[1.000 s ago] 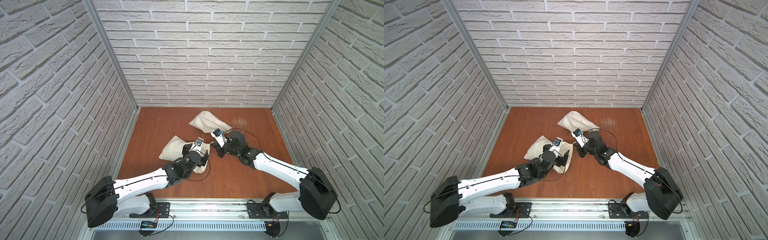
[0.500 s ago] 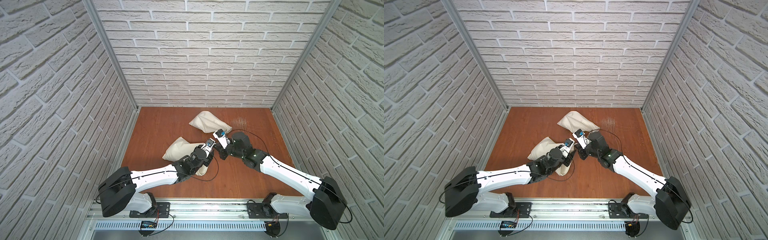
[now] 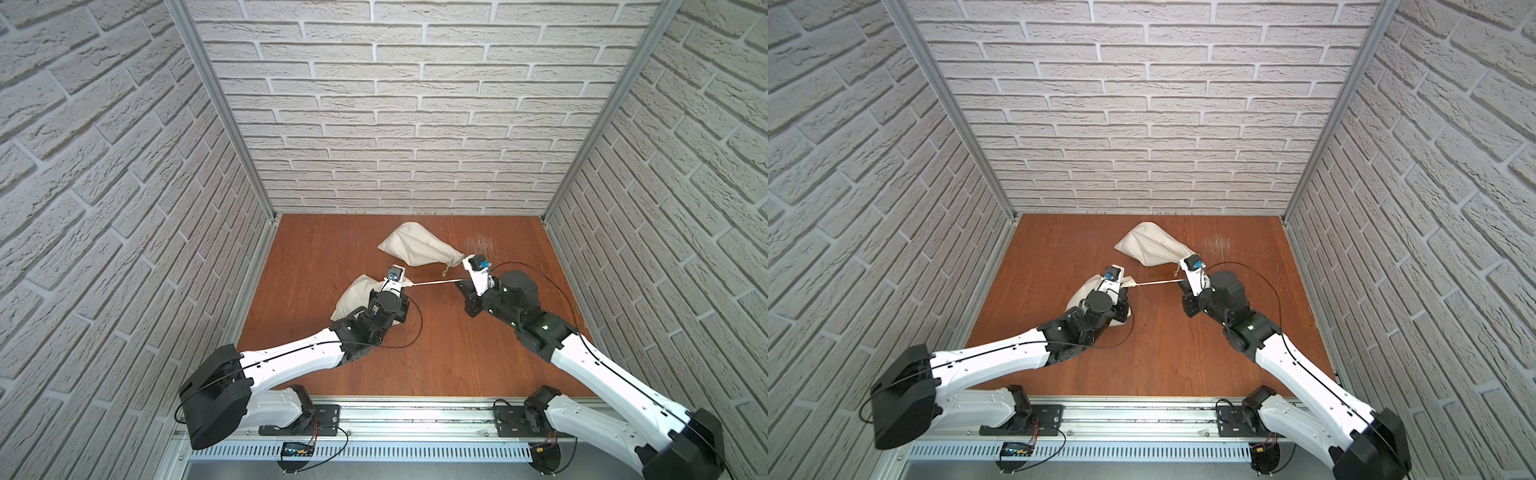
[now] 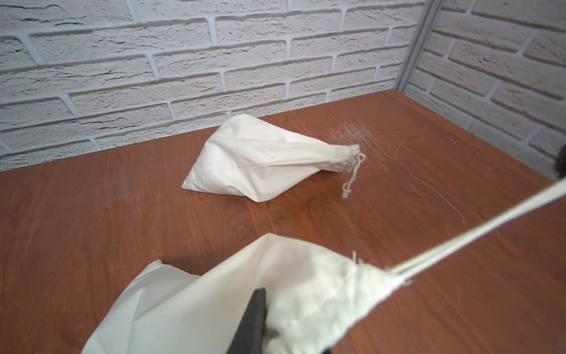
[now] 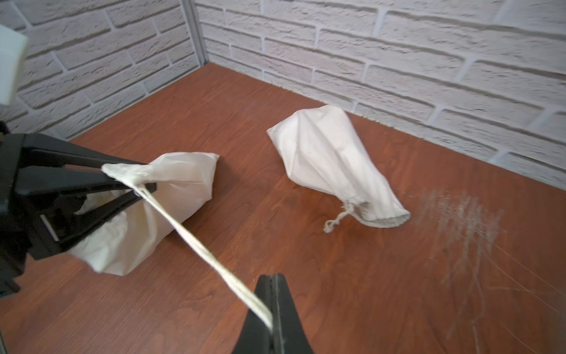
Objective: Close the soil bag
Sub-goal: Frap the soil bag at the center of the board.
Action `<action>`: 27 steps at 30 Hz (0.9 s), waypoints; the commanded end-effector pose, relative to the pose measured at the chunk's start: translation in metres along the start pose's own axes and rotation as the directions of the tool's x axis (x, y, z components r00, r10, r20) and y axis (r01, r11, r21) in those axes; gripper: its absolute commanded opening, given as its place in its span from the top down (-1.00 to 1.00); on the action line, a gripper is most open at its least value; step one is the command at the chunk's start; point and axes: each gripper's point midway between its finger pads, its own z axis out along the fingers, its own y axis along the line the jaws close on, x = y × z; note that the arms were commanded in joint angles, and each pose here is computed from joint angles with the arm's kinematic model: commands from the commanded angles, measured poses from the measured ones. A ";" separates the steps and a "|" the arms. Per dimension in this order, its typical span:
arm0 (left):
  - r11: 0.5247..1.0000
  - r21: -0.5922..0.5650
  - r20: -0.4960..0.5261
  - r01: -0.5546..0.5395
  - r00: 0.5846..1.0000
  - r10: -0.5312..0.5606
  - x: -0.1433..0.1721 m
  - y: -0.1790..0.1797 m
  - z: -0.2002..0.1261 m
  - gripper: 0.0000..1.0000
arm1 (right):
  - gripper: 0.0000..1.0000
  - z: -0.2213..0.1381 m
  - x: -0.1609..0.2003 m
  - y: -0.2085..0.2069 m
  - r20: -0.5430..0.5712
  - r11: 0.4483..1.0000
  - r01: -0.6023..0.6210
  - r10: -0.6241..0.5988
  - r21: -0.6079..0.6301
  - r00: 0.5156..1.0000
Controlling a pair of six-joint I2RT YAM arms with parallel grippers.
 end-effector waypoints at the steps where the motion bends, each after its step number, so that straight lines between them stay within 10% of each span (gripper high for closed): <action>1: 0.882 -0.465 -0.166 -0.077 0.986 -0.002 0.053 0.123 -0.017 0.63 | 0.94 -0.057 -0.031 -0.093 0.187 0.893 -0.183 0.114 0.411 0.976; 15: 0.965 -0.255 -0.083 -0.067 0.995 0.047 -0.003 0.117 0.024 0.49 | 0.94 0.000 -0.022 -0.014 0.014 0.995 -0.102 0.101 0.023 0.995; 27: 0.954 0.195 0.022 -0.228 0.973 0.229 0.016 -0.036 0.017 -0.30 | 0.94 0.015 -0.010 0.000 -0.047 0.999 -0.030 0.031 0.026 0.998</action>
